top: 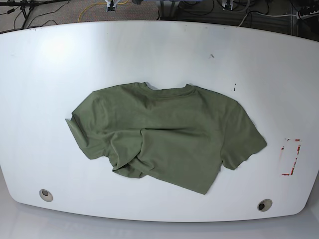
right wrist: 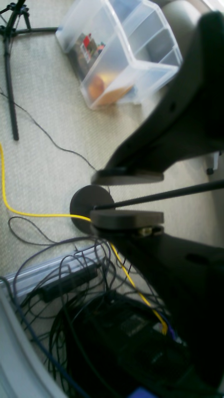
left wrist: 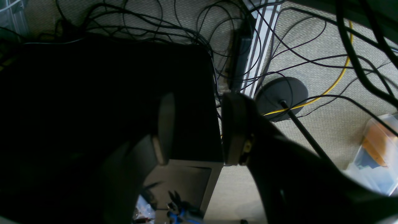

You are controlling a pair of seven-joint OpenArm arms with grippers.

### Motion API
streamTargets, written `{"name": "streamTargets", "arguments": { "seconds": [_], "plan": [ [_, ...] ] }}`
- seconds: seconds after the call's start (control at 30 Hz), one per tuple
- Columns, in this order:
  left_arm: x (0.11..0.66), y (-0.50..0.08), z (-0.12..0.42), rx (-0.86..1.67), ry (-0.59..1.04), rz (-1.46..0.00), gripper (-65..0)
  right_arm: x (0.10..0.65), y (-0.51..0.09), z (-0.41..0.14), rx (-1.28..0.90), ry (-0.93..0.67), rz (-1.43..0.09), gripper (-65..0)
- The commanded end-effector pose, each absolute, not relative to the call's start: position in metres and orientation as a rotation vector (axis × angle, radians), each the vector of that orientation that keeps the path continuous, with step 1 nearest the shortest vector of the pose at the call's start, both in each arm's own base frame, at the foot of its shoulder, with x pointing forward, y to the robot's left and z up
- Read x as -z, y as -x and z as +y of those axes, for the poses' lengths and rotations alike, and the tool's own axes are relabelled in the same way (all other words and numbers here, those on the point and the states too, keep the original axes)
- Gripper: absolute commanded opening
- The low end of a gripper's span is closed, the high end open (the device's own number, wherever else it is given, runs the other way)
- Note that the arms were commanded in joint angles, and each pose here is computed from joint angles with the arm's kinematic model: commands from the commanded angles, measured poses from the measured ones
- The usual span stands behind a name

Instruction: Fold the T-shirt properly

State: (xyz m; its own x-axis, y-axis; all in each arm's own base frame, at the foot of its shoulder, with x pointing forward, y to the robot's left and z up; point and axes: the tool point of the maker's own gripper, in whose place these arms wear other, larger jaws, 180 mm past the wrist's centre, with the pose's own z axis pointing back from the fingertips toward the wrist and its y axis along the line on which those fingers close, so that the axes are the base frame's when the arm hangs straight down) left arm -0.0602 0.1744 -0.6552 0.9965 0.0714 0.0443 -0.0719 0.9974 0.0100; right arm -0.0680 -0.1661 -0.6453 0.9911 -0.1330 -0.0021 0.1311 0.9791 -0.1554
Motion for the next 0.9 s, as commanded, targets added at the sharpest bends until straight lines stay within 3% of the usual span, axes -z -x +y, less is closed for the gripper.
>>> {"name": "streamTargets", "arguments": {
  "seconds": [0.0,0.13,0.33,0.47,0.53,0.87],
  "plan": [
    [0.655,0.060,0.176,-0.072,-0.013,-0.050,-42.4,0.645,0.072,-0.170,0.130,0.163,0.011,-51.0],
    [0.655,0.059,0.176,-0.069,-0.013,-0.056,-42.5,0.645,0.072,-0.168,0.130,0.160,0.016,-49.6],
    [0.654,0.052,0.177,-0.069,-0.011,-0.075,-42.6,0.648,0.060,-0.164,0.132,0.156,0.008,-31.9],
    [0.653,0.048,0.179,-0.073,-0.010,-0.089,-43.0,0.648,0.057,-0.164,0.131,0.155,0.001,-25.0],
    [0.653,0.047,0.179,-0.075,-0.011,-0.092,-43.1,0.647,0.056,-0.164,0.129,0.154,-0.002,-25.5],
    [0.652,0.057,0.180,-0.070,-0.008,-0.078,-43.3,0.641,0.075,-0.177,0.127,0.180,0.009,-47.5]
  ]
}}
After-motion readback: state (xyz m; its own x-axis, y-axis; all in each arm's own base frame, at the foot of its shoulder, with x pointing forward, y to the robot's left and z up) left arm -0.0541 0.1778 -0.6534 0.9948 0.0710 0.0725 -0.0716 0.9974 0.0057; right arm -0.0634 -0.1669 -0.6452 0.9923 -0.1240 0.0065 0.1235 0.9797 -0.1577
